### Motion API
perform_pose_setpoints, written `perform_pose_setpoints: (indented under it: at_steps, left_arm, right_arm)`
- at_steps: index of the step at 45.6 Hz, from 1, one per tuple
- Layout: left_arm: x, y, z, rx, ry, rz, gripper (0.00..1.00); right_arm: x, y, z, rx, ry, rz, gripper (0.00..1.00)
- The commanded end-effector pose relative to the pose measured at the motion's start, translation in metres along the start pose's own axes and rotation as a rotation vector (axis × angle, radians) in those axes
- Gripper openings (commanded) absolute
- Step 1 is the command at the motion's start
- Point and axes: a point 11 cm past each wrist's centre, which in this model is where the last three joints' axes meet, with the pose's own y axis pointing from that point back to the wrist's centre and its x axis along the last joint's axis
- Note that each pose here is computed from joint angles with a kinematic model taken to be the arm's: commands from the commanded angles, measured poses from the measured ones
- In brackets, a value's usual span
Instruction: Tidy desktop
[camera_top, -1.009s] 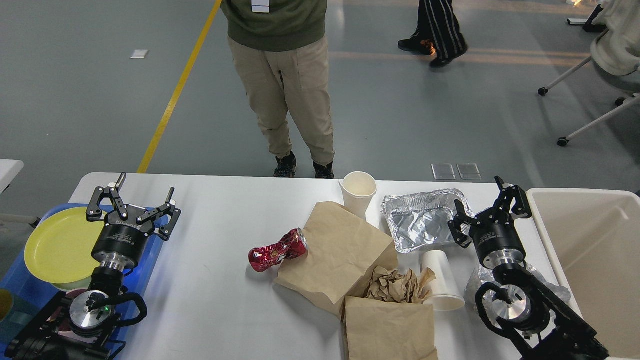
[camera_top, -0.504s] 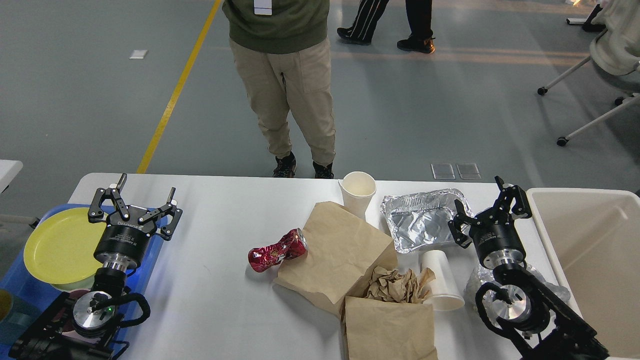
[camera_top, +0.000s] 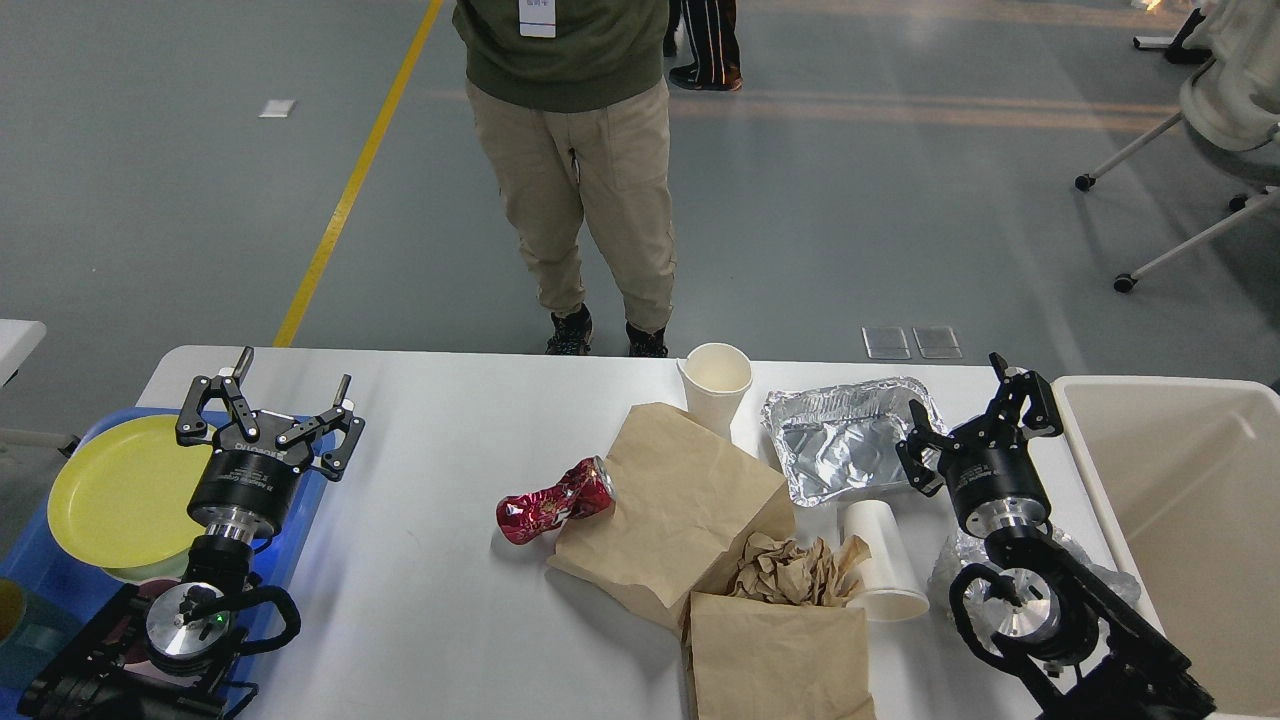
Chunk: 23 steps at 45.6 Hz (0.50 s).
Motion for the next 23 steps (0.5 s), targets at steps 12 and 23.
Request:
perform_pose_setpoints:
  at_steps: [12,23]
  left_arm:
    - [0.0,0.0,0.0,0.0,0.0,0.001,0.96]
    - [0.0,0.0,0.0,0.0,0.0,0.001,0.96]
  right_arm:
    - [-0.001,-0.024,-0.039,0.034,0.02,-0.002,1.0]
    - [0.0,-0.03,-0.051,-0.003,-0.032,0.005,1.0]
